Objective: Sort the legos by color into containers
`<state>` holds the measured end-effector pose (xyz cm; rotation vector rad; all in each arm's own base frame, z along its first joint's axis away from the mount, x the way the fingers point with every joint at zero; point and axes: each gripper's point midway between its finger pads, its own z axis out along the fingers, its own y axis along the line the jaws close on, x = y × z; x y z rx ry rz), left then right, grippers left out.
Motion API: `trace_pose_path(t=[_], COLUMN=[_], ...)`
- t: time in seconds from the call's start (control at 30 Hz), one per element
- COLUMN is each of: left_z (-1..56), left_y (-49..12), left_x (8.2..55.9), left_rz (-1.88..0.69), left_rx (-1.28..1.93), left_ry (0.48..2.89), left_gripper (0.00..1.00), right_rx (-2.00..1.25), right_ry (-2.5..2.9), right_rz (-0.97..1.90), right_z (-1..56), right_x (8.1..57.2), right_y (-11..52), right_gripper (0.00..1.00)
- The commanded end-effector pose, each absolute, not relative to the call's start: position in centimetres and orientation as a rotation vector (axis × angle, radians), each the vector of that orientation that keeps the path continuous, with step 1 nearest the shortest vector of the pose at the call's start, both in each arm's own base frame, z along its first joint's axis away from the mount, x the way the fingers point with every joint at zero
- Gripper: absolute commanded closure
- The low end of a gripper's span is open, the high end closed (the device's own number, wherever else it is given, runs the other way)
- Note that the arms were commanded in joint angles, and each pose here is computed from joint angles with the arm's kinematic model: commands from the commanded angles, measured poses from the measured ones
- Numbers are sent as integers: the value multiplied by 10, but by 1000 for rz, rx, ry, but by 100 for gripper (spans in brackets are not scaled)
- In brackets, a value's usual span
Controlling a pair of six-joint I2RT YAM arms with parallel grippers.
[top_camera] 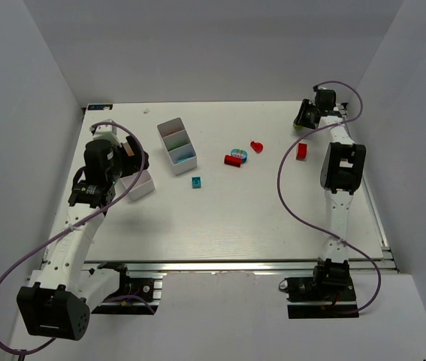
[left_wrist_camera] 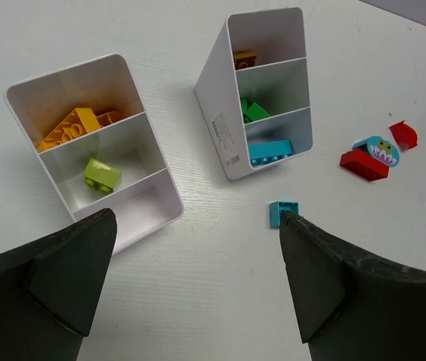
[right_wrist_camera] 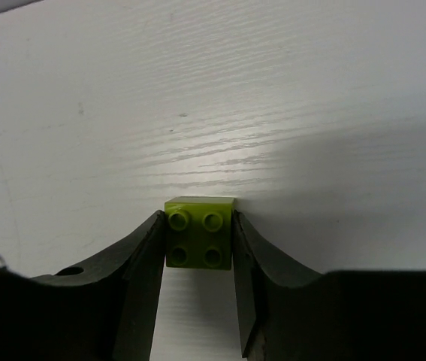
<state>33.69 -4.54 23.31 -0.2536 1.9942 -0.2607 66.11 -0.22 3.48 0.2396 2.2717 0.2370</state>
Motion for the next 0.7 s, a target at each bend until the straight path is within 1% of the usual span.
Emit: trace_pose_path(t=[0.0,0.03,0.07,0.1,0.13,0.17,0.2,0.23,0.33,0.37,0.43,0.47,0.5,0.57,0.6,0.67], left_z=[262,263,265,266,266,267,268,270,269,270,273,272,276,276,275,278], left_y=[-45,-46,-47,-48,-48,-48,-50,-50,-51,-51,-51,-50,-50,-50,-50,-50], left_x=[344,345,345,346,346,346,346,346,345,344,342,340,337,334,333,328], left_rz=[-285,-288,-295,-301,-305,-312,-322,-329,-338,-339,-343,-343,-345,-347,-348,-354], left_rx=[-258,-258,-257,-257,-262,-270,-267,-273,-277,-279,-278,-278,-276,-277,-278,-281], left_ry=[1907,1904,1897,1891,1889,1885,1880,1875,1874,1871,1858,1858,1845,1840,1840,1826], left_gripper=[2,2,2,2,2,2,2,2,2,2,2,2,2,2,2,2], right_rx=[-35,-85,-164,-229,-357,-476,-570,-734,-967,-1068,-1195,-1288,-1349,-1410,-1445,-1456], right_ry=[2058,2014,1975,1932,1861,1851,1799,1724,1613,1564,1515,1448,1437,1395,1368,1350], right_rz=[321,336,398,419,424,529,568,656,779,764,838,814,852,832,841,768], right_z=[123,137,129,142,171,165,185,193,203,200,201,201,201,202,204,208], right_x=[671,667,657,649,637,616,601,580,532,522,492,485,469,461,451,456], right_y=[28,34,49,59,75,96,107,139,184,194,228,239,262,283,304,323], right_gripper=[100,100,100,100,100,100,100,100,100,100,100,100,100,100,100,100])
